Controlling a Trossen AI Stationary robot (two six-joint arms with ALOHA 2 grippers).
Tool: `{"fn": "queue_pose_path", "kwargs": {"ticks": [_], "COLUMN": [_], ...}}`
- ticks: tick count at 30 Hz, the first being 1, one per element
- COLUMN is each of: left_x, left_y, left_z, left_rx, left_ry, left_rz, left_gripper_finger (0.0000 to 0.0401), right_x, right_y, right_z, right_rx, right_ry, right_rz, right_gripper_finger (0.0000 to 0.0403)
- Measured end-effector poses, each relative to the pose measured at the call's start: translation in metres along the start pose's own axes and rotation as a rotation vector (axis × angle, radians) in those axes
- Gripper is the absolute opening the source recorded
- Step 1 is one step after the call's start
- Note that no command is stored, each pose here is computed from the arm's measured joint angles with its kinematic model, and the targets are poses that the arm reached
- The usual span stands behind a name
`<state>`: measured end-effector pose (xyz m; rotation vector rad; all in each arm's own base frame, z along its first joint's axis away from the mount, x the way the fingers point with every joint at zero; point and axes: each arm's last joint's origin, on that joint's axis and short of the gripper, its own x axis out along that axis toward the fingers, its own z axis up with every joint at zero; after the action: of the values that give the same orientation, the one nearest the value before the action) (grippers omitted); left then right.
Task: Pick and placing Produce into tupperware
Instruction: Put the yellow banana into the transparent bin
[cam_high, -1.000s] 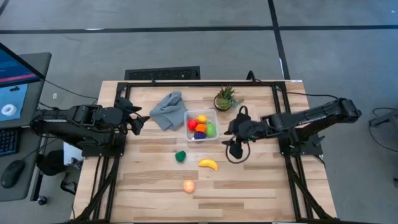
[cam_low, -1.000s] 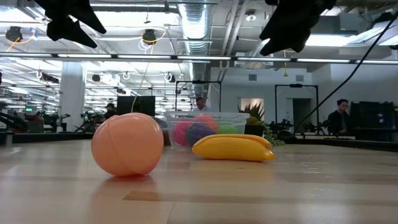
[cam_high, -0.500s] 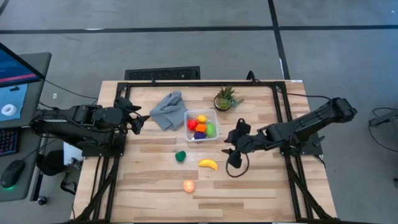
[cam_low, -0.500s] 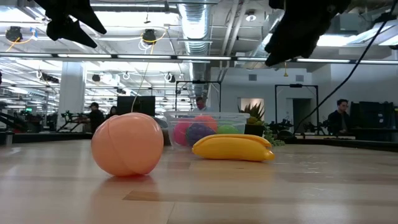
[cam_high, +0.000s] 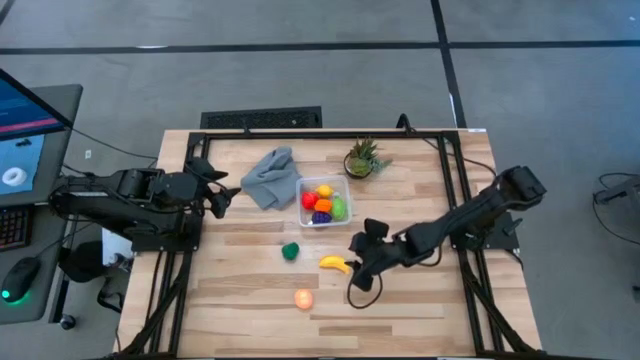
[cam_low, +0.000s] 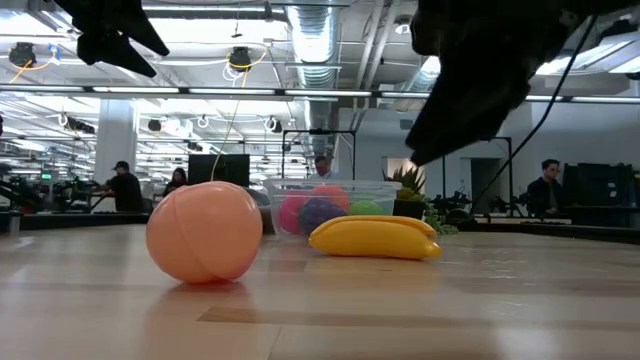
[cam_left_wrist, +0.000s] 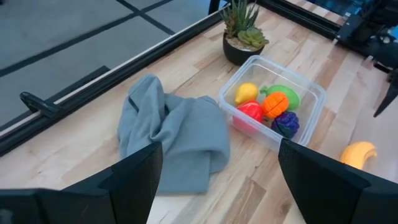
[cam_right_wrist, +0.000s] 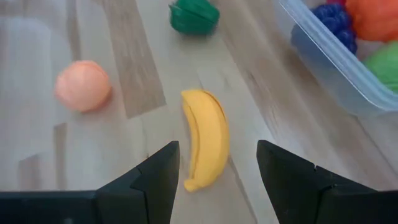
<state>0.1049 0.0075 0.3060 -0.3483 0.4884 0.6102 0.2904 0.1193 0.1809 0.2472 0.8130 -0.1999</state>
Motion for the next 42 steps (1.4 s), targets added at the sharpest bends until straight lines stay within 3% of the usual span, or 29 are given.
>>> {"fn": "queue_pose_path", "kwargs": {"ticks": [9, 16, 26, 31, 42], "left_x": [0.000, 0.000, 0.000, 0.000, 0.000], "left_y": [0.000, 0.001, 0.001, 0.001, 0.001], "left_z": [-0.001, -0.002, -0.002, -0.002, -0.002], "left_rx": [0.046, 0.054, 0.055, 0.049, 0.025], "left_ry": [0.007, 0.017, 0.018, 0.018, 0.014], "left_rz": [0.004, 0.010, 0.011, 0.011, 0.016], "left_gripper_finger": [0.0308, 0.0308, 0.0308, 0.0308, 0.0308], "right_x": [0.027, 0.029, 0.032, 0.031, 0.033], "right_y": [0.010, 0.006, -0.010, -0.009, -0.020], "right_z": [-0.007, -0.001, 0.009, 0.023, 0.028], "right_rx": [-0.004, -0.010, -0.123, -0.180, -0.165], "right_ry": [0.011, 0.000, 0.144, 0.139, 0.198], "right_rz": [0.011, -0.021, 0.021, 0.083, 0.102], "right_gripper_finger": [0.0240, 0.0240, 0.0240, 0.0241, 0.0286]}}
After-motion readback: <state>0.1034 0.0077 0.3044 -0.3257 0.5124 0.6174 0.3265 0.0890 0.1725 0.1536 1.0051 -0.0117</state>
